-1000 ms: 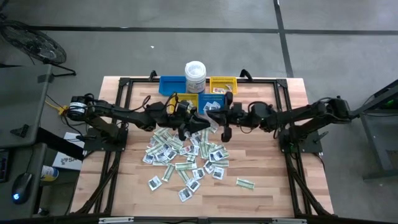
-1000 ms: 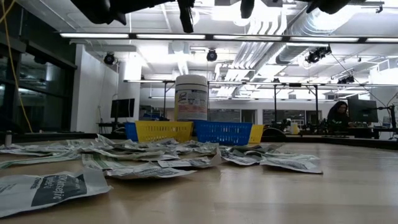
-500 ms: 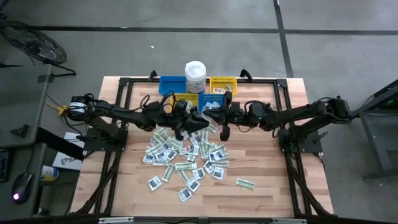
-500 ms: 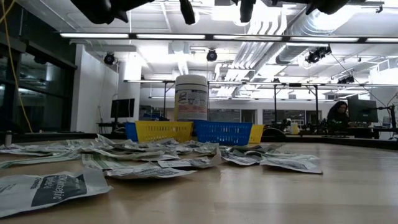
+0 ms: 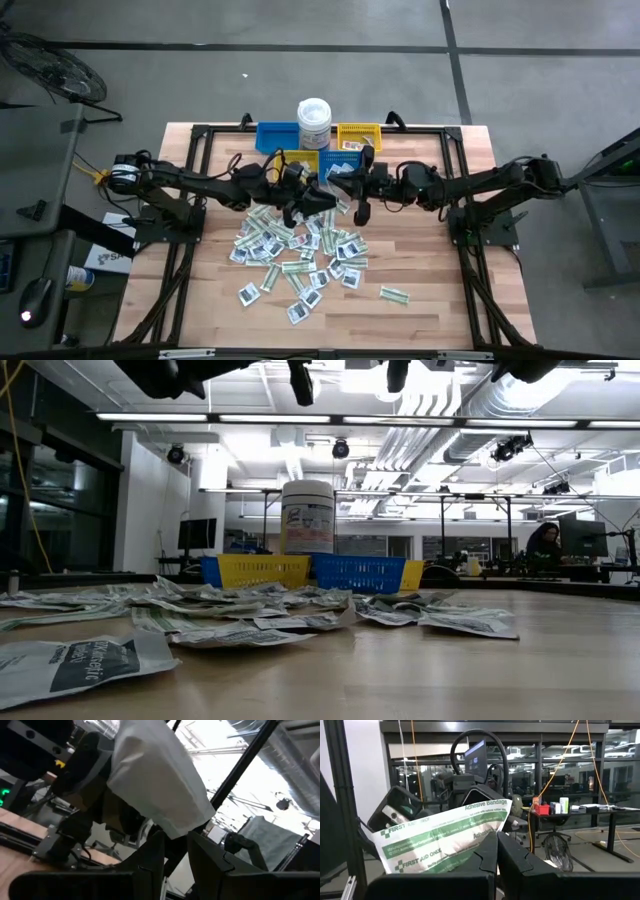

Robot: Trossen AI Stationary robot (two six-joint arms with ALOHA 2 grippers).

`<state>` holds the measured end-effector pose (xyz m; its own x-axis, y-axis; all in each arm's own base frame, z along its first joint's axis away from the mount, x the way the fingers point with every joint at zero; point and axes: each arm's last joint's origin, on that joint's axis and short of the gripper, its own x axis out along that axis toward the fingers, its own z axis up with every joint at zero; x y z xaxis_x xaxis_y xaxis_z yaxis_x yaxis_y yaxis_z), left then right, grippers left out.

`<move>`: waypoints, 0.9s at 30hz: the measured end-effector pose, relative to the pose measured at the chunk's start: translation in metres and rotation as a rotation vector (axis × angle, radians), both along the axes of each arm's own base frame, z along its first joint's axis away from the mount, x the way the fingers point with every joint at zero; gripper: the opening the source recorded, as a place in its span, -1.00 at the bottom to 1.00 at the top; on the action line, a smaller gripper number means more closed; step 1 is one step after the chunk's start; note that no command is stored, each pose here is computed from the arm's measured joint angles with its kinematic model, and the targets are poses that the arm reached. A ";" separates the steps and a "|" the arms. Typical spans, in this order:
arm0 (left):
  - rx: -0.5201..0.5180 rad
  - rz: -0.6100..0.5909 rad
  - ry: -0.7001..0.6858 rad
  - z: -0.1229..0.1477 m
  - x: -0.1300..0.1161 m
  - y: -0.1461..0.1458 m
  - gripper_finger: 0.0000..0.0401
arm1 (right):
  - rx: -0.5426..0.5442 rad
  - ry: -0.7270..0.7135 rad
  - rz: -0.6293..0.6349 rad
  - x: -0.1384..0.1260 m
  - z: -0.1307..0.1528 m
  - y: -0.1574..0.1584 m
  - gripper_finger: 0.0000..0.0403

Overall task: Pick & Place First Aid Supplies
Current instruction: Put the green bandage pad into the left yellow bin

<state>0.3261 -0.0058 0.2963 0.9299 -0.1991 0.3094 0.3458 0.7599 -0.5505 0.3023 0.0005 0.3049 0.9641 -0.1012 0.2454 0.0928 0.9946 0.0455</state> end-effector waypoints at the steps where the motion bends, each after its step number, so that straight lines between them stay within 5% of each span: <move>1: 0.000 0.000 -0.002 0.000 0.000 0.000 -0.57 | 0.000 0.000 0.000 0.000 0.000 0.000 -1.00; 6: 0.002 -0.004 -0.028 0.003 -0.001 0.000 -0.50 | -0.015 -0.002 -0.012 0.000 0.000 0.000 -1.00; 17: -0.033 0.008 -0.077 0.007 -0.003 0.001 0.02 | -0.032 -0.093 0.001 -0.003 0.009 -0.003 -1.00; 27: -0.052 0.031 -0.200 0.018 -0.008 0.002 0.07 | -0.073 -0.145 0.034 -0.004 0.014 -0.006 -1.00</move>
